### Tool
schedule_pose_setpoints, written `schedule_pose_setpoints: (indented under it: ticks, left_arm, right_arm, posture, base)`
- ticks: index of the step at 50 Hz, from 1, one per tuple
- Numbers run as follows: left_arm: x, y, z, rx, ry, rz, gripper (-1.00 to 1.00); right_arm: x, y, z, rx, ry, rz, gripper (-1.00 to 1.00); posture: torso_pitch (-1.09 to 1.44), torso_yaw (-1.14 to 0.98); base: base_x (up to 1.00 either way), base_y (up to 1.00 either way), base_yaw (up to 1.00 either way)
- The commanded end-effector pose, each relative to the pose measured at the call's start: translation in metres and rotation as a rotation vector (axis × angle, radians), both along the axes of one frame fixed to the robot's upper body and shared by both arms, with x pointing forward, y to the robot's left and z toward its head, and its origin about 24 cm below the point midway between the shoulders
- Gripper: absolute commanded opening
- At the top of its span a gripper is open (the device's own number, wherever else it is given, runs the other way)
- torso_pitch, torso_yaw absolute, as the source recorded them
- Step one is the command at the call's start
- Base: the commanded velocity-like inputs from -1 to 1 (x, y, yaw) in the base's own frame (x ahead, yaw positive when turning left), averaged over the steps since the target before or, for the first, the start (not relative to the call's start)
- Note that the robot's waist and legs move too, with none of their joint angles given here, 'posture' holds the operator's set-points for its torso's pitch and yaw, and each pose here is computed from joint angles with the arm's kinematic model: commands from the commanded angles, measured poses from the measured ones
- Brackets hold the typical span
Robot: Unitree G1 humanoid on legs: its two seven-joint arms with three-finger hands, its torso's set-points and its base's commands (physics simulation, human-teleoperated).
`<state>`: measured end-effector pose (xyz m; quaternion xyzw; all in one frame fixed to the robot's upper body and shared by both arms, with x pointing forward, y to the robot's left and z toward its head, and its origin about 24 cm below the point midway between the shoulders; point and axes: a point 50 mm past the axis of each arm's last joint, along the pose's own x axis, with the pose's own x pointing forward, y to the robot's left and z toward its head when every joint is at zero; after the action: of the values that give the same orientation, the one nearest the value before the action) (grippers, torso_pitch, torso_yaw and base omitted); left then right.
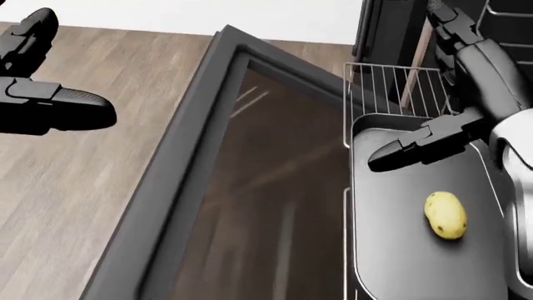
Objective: Pick the potato from the oven and place it on the plate on the counter.
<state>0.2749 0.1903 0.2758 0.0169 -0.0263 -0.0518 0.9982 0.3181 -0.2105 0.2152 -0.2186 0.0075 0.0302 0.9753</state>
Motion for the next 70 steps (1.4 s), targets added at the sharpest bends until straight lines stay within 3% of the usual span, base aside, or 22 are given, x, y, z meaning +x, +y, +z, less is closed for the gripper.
schedule_pose_setpoints:
  ticks: [1, 7, 12, 24, 42, 70]
  left_arm:
    - [-0.005, -0.001, 0.014, 0.004, -0.083, -0.004, 1.0]
    - [-0.005, 0.0, 0.014, 0.01, -0.086, -0.001, 1.0]
    - [-0.006, -0.002, 0.014, 0.027, -0.086, -0.009, 1.0]
    - [-0.013, -0.008, 0.033, 0.081, -0.186, -0.048, 1.0]
    - [-0.013, -0.008, 0.029, 0.079, -0.188, -0.058, 1.0]
    - [-0.013, -0.008, 0.027, 0.087, -0.184, -0.061, 1.0]
  right_arm:
    - [-0.001, -0.001, 0.017, -0.047, -0.086, -0.008, 1.0]
    - [0.01, -0.015, -0.005, -0.091, -0.021, -0.101, 1.0]
    - [0.02, -0.02, -0.014, -0.098, 0.004, -0.134, 1.0]
    - [0.033, -0.033, -0.041, -0.138, 0.083, -0.225, 1.0]
    - [0.049, -0.044, -0.057, -0.196, 0.124, -0.301, 1.0]
    - [0.043, -0.061, -0.076, -0.267, 0.172, -0.357, 1.0]
  posture:
    - [0.0, 0.0]
    - [0.0, 0.0]
    - [0.0, 0.0]
    - [0.07, 0.0]
    - [0.25, 0.0]
    - [0.53, 0.0]
  base:
    - [0.0, 0.0, 0.0]
    - [0.0, 0.0, 0.0]
    - [0.0, 0.0, 0.0]
    - [0.0, 0.0, 0.0]
    - [0.0, 0.0, 0.0]
    - [0.0, 0.0, 0.0]
